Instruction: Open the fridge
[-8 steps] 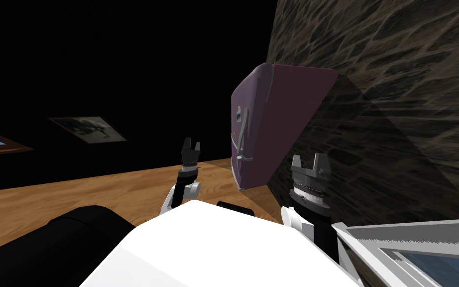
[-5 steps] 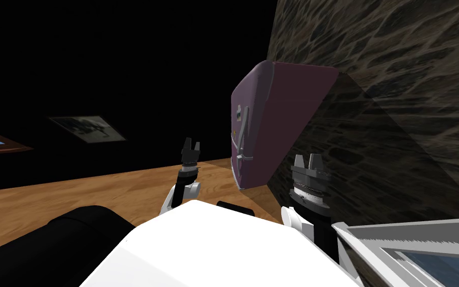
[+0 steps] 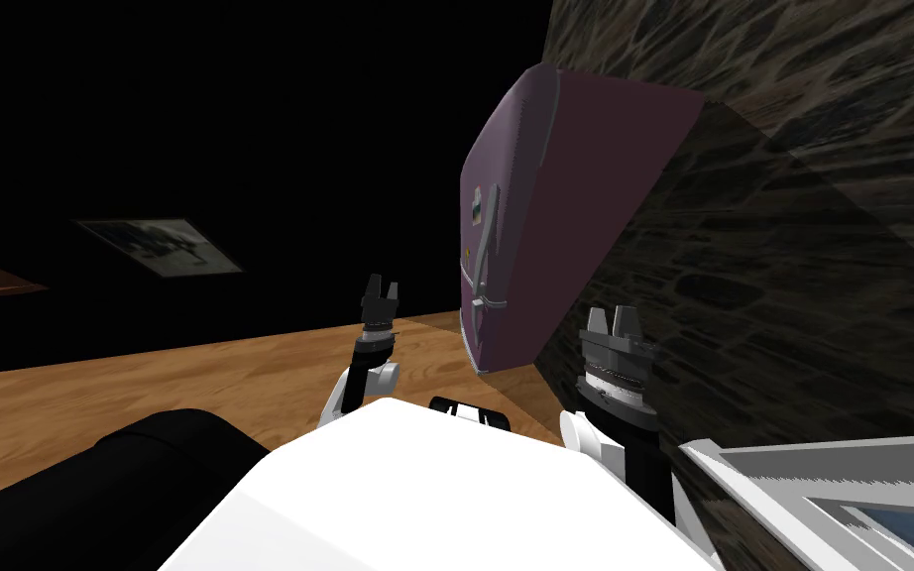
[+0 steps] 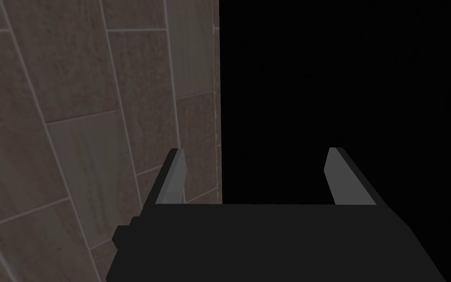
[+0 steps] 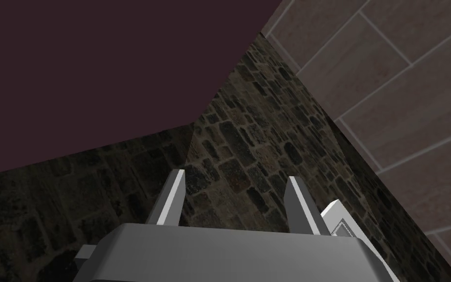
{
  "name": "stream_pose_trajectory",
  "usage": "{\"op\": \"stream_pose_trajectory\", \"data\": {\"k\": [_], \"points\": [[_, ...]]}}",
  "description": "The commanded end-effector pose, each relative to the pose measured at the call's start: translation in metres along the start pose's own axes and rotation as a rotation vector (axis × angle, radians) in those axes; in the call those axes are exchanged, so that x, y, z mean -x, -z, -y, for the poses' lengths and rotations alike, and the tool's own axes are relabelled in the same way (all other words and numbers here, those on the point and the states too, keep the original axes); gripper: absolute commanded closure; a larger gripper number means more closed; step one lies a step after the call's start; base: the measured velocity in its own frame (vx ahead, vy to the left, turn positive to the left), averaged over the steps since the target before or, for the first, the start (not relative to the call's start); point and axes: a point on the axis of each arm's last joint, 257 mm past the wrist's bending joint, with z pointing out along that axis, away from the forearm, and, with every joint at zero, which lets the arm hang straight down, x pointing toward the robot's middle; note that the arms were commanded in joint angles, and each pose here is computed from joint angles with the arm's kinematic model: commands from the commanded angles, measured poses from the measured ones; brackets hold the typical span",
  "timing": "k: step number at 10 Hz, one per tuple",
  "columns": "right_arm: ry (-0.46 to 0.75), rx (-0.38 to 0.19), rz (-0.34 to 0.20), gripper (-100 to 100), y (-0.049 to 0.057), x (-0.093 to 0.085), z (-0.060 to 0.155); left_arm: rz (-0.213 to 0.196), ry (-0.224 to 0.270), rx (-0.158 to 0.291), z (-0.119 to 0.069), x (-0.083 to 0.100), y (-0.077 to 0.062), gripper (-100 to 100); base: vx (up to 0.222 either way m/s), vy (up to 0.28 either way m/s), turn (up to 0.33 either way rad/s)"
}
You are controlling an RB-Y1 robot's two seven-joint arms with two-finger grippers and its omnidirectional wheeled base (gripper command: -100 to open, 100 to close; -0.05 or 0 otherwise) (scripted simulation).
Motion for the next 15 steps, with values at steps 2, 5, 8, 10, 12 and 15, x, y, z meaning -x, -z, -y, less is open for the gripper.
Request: {"op": "stream_pose_trajectory", "data": {"k": [2,5,8,10,12,15], "points": [[0.025,-0.001,-0.046,-100,-0.001,-0.008,0.001,0.000,0.000,0.000,0.000,0.000,0.000,0,0.005,0.002,-0.002],[0.114,-0.009,-0.159,-100,-0.002,-0.030,0.008,0.000,0.000,0.001,0.000,0.000,0.000,0,0.016,0.016,-0.013],[0.252,-0.013,-0.284,-100,-0.001,-0.057,0.018,0.000,0.000,0.001,0.000,0.000,0.000,0,0.031,0.027,-0.026],[0.309,-0.012,-0.326,-100,0.000,-0.066,0.022,0.000,0.000,0.001,0.000,0.000,0.000,0,0.035,0.028,-0.024],[0.423,-0.007,-0.403,-100,0.002,-0.083,0.031,0.000,0.000,0.001,0.000,0.000,0.000,0,0.032,0.027,-0.042],[0.505,0.002,-0.450,-100,0.005,-0.093,0.036,0.000,0.000,0.001,0.000,0.000,0.000,0,0.024,0.025,-0.021]]}}
